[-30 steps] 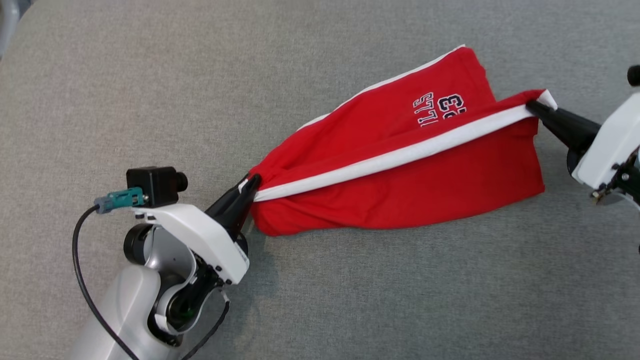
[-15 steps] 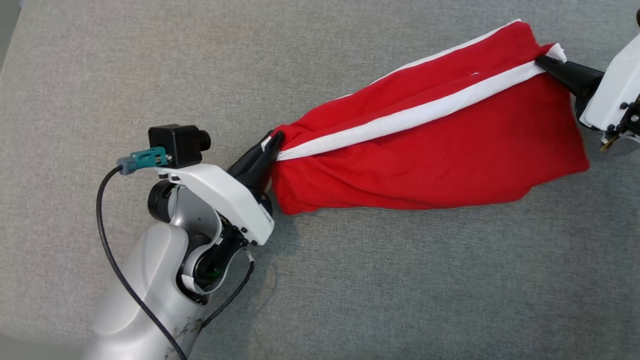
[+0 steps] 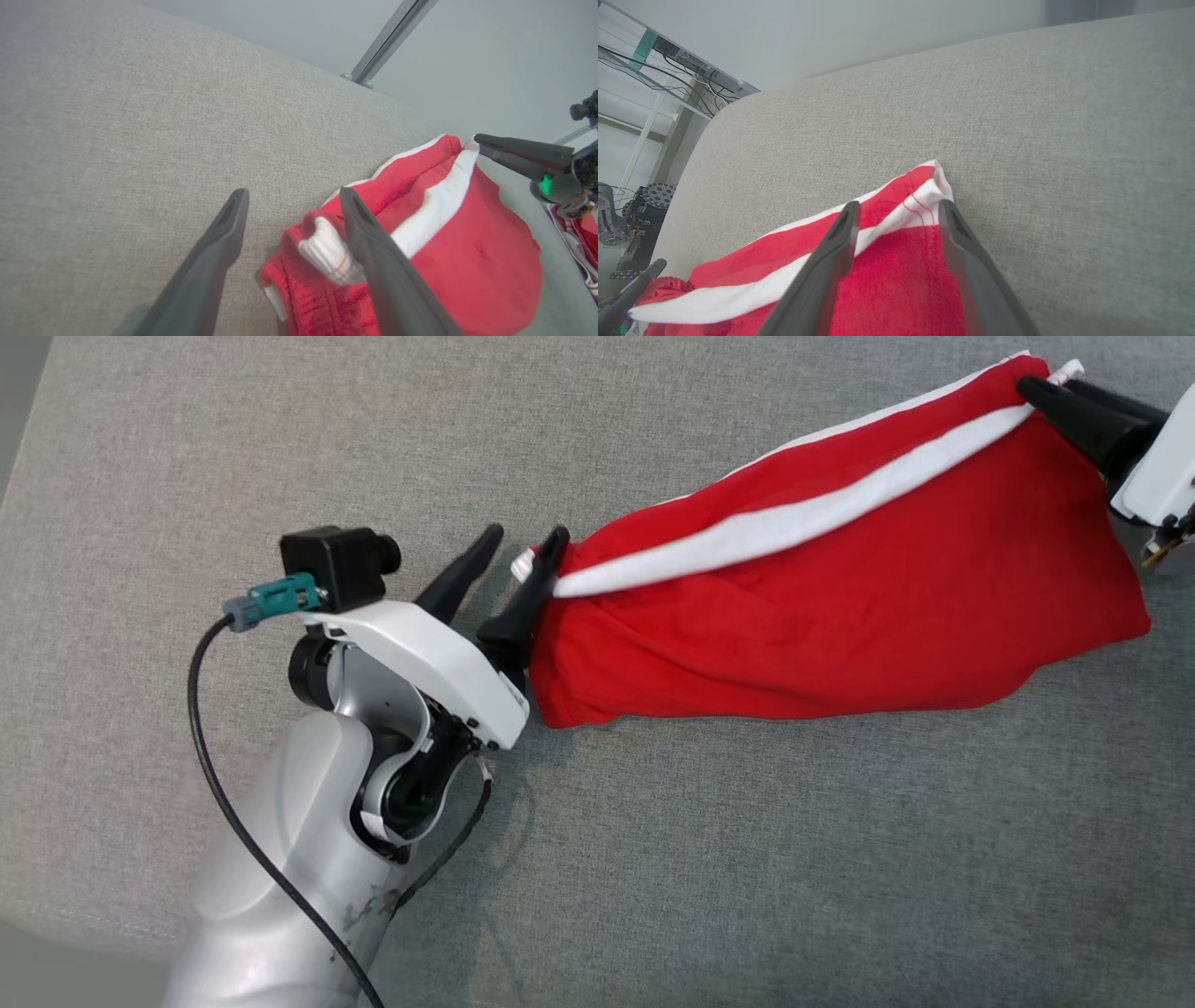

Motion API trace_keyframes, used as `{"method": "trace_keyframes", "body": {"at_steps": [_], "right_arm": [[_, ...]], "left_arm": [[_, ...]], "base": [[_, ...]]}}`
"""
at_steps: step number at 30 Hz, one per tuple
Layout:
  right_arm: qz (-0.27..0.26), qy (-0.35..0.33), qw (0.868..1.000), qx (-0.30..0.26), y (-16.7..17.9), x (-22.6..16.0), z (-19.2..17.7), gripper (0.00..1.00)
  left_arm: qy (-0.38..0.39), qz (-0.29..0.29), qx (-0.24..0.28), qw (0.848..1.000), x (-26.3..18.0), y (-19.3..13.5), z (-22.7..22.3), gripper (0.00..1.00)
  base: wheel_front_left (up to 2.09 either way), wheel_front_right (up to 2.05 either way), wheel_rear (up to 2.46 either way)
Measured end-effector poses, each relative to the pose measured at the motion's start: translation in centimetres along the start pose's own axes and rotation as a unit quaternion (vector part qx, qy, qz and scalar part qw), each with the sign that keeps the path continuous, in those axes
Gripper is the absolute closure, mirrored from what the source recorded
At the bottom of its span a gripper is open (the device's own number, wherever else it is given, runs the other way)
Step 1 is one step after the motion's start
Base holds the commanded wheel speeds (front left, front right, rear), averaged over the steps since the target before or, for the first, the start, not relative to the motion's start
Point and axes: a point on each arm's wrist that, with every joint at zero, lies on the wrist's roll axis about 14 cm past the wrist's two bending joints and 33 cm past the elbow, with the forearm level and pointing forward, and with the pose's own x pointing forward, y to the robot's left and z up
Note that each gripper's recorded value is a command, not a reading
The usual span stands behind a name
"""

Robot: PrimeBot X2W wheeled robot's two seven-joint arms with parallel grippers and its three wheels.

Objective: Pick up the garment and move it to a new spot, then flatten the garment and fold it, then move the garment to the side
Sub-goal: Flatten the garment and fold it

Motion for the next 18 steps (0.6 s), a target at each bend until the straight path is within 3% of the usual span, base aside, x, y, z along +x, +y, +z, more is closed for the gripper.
{"method": "trace_keyframes", "body": {"at_steps": [9,12,15,18], "right_arm": [[-0.002,-0.059,0.998,-0.014,-0.2,1.1,2.2,0.0],[-0.021,-0.111,0.993,-0.029,-1.2,1.2,4.1,0.0],[-0.026,-0.196,0.978,-0.069,-0.5,-0.8,6.7,0.0],[-0.03,-0.259,0.955,-0.14,0.8,-4.8,7.0,0.0]], "left_arm": [[-0.057,0.037,-0.006,0.998,1.3,1.8,2.4,0.0],[-0.067,0.063,0.005,0.996,2.3,3.2,2.7,0.0],[-0.113,0.08,0.032,0.99,2.2,3.7,4.1,0.0],[-0.179,0.083,0.06,0.978,-0.1,3.7,6.9,0.0]], "base": [[0.0,0.0,0.0],[0.0,0.0,0.0],[0.0,0.0,0.0],[0.0,0.0,0.0]]}}
